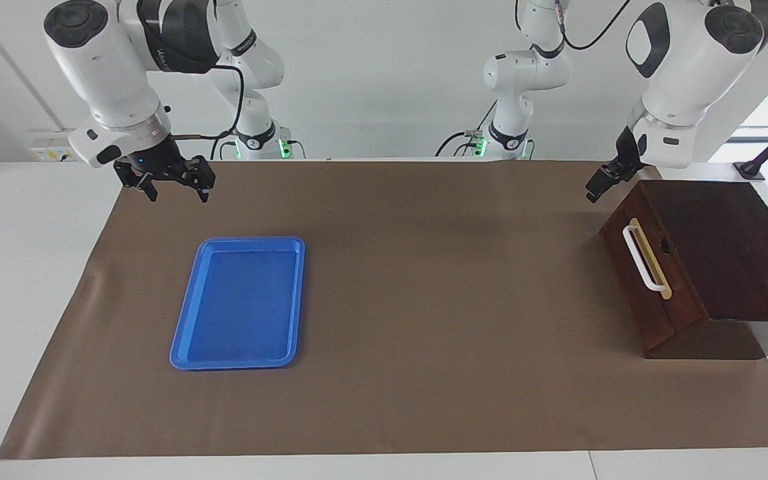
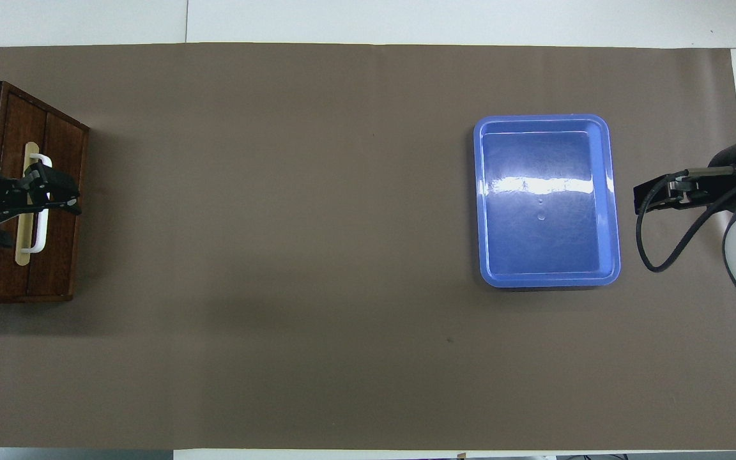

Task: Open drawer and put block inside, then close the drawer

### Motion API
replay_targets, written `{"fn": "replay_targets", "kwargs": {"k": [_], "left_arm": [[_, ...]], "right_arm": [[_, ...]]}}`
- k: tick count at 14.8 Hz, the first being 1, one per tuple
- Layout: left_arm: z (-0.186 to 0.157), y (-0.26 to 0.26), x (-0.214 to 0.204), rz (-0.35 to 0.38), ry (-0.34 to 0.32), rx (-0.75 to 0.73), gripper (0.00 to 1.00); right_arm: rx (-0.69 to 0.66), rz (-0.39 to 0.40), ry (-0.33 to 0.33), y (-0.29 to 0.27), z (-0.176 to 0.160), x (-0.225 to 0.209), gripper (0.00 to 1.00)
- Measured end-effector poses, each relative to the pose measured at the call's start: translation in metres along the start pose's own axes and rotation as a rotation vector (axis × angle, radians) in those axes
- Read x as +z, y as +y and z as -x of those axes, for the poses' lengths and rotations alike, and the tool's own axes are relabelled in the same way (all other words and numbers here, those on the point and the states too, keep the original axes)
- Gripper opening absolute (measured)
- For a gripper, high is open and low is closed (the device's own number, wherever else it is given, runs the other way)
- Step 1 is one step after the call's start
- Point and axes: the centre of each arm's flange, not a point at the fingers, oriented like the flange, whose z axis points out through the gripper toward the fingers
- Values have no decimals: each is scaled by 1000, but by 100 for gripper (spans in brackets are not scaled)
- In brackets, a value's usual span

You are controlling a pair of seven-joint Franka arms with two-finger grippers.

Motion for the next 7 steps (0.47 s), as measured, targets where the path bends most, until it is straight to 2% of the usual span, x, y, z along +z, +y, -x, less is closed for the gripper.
{"fn": "replay_targets", "kwargs": {"k": [3,7], "left_arm": [[4,0,3,-6,-33,86,100],[-1,-7,-6,4,-23,187,100]], "right_arm": [[0,0,0,0,0,0,100],[0,0,0,0,0,0,100]]}}
